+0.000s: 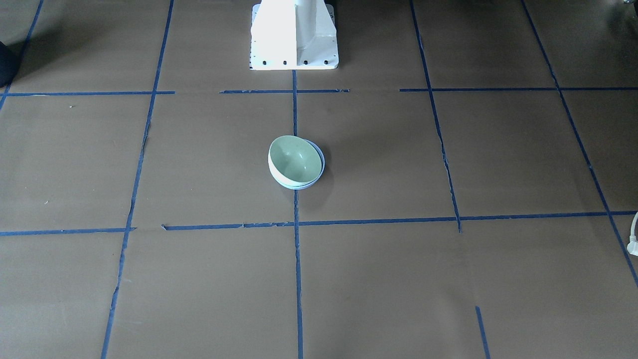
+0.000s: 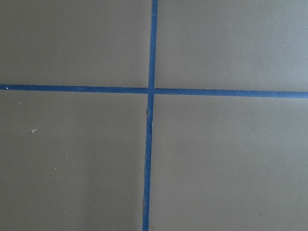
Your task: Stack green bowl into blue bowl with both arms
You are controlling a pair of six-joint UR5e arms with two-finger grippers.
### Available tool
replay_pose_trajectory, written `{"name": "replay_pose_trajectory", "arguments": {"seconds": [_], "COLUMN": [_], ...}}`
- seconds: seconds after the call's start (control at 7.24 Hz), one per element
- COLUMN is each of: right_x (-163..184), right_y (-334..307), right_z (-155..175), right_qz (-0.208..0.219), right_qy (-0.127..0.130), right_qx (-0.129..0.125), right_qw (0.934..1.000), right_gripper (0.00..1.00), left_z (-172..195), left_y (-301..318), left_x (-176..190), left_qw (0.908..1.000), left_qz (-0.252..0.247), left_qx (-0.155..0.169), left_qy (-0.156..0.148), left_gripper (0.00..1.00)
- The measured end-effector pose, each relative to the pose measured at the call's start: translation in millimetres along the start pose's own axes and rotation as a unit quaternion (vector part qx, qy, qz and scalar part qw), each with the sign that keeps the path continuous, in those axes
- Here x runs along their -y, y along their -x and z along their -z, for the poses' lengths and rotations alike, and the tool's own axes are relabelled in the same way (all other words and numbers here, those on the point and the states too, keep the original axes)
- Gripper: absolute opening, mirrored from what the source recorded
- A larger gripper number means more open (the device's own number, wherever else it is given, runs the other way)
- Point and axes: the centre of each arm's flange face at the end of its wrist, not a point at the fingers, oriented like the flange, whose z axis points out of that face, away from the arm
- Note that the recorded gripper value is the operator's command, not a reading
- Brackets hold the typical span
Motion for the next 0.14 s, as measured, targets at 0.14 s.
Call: {"name": "replay_pose_trajectory", "arguments": {"seconds": [0.14], "right_x": [0.0], "right_y": [0.7], "right_z": [0.6], "right_qz": [0.001], "right_qy": [-0.001], "right_qx": [0.0], "right_qw": [1.0], "right_gripper": [1.0], "left_z": [0.3], "left_y": [-0.3], "left_x": [0.4], "left_qw": [1.0], "left_qz": [0.0], "left_qx": [0.0], "left_qy": [0.0], "left_gripper": [1.0]}}
